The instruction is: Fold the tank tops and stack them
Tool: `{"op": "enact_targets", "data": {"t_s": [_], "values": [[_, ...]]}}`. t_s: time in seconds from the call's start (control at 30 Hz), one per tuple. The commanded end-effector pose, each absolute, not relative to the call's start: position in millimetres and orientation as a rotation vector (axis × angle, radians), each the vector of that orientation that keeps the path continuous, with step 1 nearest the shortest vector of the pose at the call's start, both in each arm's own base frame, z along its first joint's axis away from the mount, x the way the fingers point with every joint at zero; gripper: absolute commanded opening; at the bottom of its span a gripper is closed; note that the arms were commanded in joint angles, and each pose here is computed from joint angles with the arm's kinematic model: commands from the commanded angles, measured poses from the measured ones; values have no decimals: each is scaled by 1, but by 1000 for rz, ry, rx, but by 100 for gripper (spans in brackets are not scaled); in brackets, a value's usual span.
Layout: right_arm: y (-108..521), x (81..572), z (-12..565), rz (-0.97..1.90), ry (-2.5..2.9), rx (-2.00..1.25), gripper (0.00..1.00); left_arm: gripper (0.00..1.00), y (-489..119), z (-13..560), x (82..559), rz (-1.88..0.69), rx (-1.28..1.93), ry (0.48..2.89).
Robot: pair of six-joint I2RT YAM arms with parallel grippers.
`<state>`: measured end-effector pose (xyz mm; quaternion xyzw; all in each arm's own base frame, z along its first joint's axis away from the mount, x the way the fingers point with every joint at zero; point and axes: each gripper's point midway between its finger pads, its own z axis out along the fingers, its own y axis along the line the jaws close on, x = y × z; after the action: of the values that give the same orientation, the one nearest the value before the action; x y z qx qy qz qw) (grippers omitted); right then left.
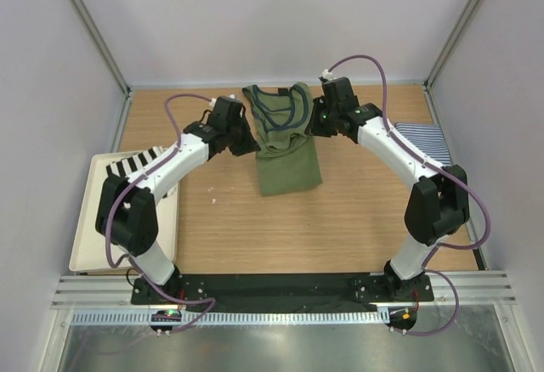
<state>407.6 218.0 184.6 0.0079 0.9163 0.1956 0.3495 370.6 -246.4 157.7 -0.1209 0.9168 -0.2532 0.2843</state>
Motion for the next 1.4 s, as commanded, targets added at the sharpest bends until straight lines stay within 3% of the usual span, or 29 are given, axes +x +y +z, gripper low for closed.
{"op": "enact_targets", "data": {"t_s": [0.0,0.77,0.83,0.9,0.93,0.97,1.0,1.03,1.1,1.17,1.37], "values": [[217,436,210,528,2273,34,5,0,-254,176,390,-739,-289,2395],[213,506,168,581,2291,116,6,0,-254,145,464,-794,-397,2424],[212,515,162,614,2285,129,9,0,-253,144,476,-790,-410,2418],[208,529,149,615,2282,158,18,0,-254,134,489,-791,-424,2423],[204,534,145,613,2279,175,27,4,-257,133,492,-811,-414,2426],[201,540,141,617,2279,205,48,12,-258,119,497,-802,-411,2445],[199,545,137,615,2276,214,55,22,-257,128,506,-810,-409,2421],[190,550,136,609,2271,238,59,43,-255,128,510,-812,-412,2415],[183,549,145,616,2255,256,62,59,-252,141,515,-814,-395,2387],[175,546,155,605,2224,253,69,64,-242,144,512,-760,-391,2378],[179,494,160,731,2233,185,65,67,-239,158,468,-782,-336,2387]]}}
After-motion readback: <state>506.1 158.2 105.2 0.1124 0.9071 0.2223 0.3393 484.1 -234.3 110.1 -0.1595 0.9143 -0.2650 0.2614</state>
